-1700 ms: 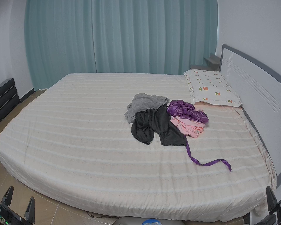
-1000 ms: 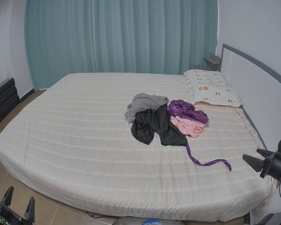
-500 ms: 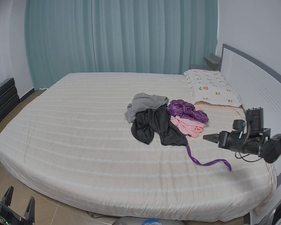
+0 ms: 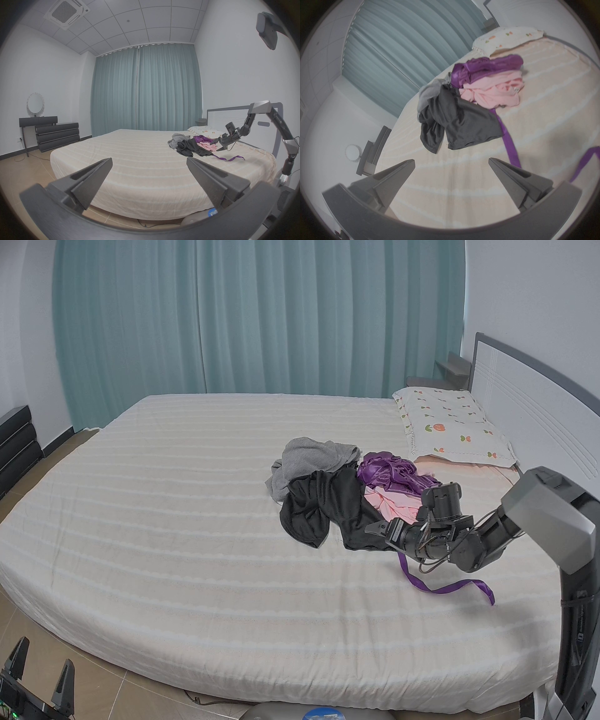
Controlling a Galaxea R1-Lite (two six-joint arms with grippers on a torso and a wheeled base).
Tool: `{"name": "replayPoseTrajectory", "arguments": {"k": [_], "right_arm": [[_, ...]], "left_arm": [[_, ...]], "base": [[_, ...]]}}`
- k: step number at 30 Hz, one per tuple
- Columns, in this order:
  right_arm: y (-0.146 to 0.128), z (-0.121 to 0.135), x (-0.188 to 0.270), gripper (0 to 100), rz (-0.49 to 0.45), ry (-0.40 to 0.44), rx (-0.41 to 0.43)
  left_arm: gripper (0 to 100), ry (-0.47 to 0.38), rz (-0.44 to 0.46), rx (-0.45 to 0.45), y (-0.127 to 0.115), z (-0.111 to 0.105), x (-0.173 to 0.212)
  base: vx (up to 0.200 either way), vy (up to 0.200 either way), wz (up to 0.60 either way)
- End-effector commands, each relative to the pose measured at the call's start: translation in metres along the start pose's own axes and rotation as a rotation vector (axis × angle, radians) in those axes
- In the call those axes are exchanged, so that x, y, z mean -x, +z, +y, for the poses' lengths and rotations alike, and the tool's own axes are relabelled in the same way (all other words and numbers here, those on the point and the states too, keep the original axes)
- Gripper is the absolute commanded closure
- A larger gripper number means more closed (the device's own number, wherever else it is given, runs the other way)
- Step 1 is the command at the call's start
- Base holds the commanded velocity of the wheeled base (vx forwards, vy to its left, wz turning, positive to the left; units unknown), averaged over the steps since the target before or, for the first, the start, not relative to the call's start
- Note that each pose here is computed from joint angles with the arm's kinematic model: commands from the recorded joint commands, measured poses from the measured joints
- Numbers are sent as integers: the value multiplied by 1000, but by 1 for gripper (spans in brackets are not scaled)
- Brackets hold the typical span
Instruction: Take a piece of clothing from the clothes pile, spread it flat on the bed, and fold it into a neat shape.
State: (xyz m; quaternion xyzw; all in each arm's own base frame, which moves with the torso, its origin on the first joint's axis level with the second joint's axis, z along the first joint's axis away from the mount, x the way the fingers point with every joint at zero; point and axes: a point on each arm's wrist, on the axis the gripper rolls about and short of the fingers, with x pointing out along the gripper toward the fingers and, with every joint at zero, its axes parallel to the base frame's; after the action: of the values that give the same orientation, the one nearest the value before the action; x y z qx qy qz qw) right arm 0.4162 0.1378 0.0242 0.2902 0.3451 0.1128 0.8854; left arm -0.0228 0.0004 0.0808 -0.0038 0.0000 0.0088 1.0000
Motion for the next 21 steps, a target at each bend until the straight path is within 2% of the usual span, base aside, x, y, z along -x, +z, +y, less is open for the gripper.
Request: {"name": "replayPoseTrajectory", "arguments": {"k": [1, 8, 18, 21], "right_arm": [[-25, -21, -49, 0, 52, -29, -43], [-24, -23, -62, 0, 32, -29, -53], [-9, -25, -98, 0, -95, -96, -51], [-8, -26, -103, 0, -105, -103, -50]], "left_arm": [[0, 1, 0, 0, -5, 0, 0], [0, 1, 0, 0, -5, 0, 0], [0, 1, 0, 0, -5, 0, 0], [0, 1, 0, 0, -5, 0, 0]], "base": [[0, 0, 0], [0, 0, 0], [0, 0, 0], [0, 0, 0]]}}
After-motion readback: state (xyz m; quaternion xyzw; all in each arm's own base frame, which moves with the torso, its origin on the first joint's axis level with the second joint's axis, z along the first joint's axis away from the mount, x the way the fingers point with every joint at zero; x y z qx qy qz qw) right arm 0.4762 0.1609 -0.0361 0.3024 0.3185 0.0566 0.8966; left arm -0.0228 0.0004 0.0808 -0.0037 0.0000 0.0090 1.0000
